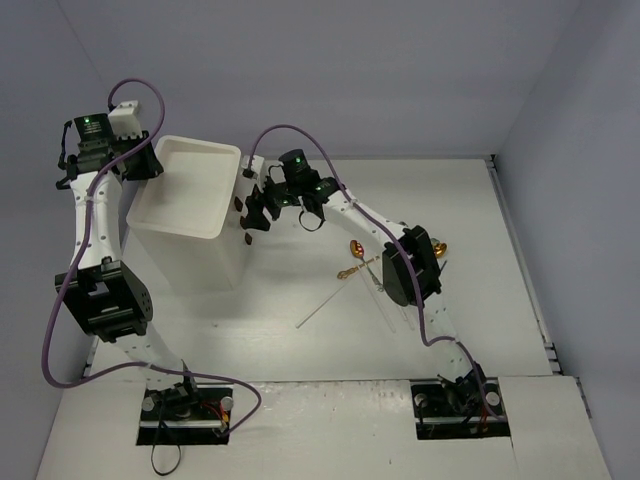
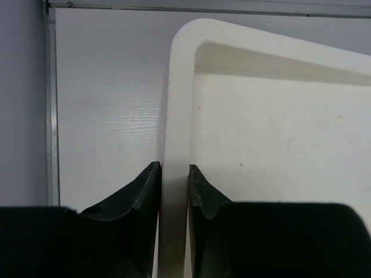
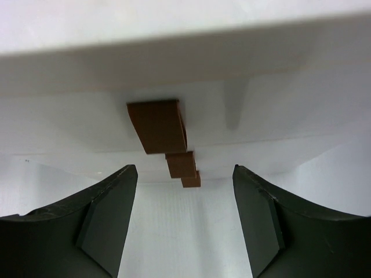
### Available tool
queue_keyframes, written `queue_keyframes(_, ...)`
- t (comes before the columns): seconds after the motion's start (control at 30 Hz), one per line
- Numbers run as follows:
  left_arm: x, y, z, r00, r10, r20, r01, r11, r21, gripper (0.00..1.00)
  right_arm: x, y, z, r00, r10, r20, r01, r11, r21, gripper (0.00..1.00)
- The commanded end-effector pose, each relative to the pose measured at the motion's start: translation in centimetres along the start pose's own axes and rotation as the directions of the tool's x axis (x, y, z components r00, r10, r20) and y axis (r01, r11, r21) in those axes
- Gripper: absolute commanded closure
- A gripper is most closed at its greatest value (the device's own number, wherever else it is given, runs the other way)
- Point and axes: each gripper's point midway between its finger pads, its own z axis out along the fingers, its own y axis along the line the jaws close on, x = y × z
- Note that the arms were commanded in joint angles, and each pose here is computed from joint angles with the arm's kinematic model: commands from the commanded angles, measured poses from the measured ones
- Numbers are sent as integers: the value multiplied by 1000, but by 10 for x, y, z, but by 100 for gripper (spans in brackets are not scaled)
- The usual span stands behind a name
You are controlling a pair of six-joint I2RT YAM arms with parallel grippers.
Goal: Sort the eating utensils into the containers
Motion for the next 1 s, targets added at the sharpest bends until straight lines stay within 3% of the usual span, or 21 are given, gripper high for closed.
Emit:
queue_keyframes(0.0, 20, -30, 6, 991, -99, -95, 109, 987, 116, 100, -41, 3, 5, 990, -92, 105, 95, 995, -26, 37)
queue_keyframes(0.4, 20, -30, 7, 990, -100, -96, 112, 986, 123, 100, -27, 7, 24, 992, -84, 93, 89, 995, -48, 39)
queue_keyframes(0.63, 19, -31, 6, 991, -101, -93, 112, 986, 122, 100, -33, 8, 29, 989, -97, 111, 104, 993, -52, 48)
queue_keyframes(0.77, 21, -30, 7, 990, -101, -99, 112, 986, 120, 100, -39, 11, 29, 986, -115, 119, 121, 992, -47, 61)
queue_keyframes(0.9, 22, -28, 7, 990, -99, -100, 110, 987, 117, 100, -39, 14, 26, 985, -128, 112, 133, 990, -36, 90)
queue_keyframes(0.97, 21, -25, 6, 990, -102, -97, 113, 987, 112, 100, -34, 11, 20, 986, -134, 98, 137, 990, -24, 100)
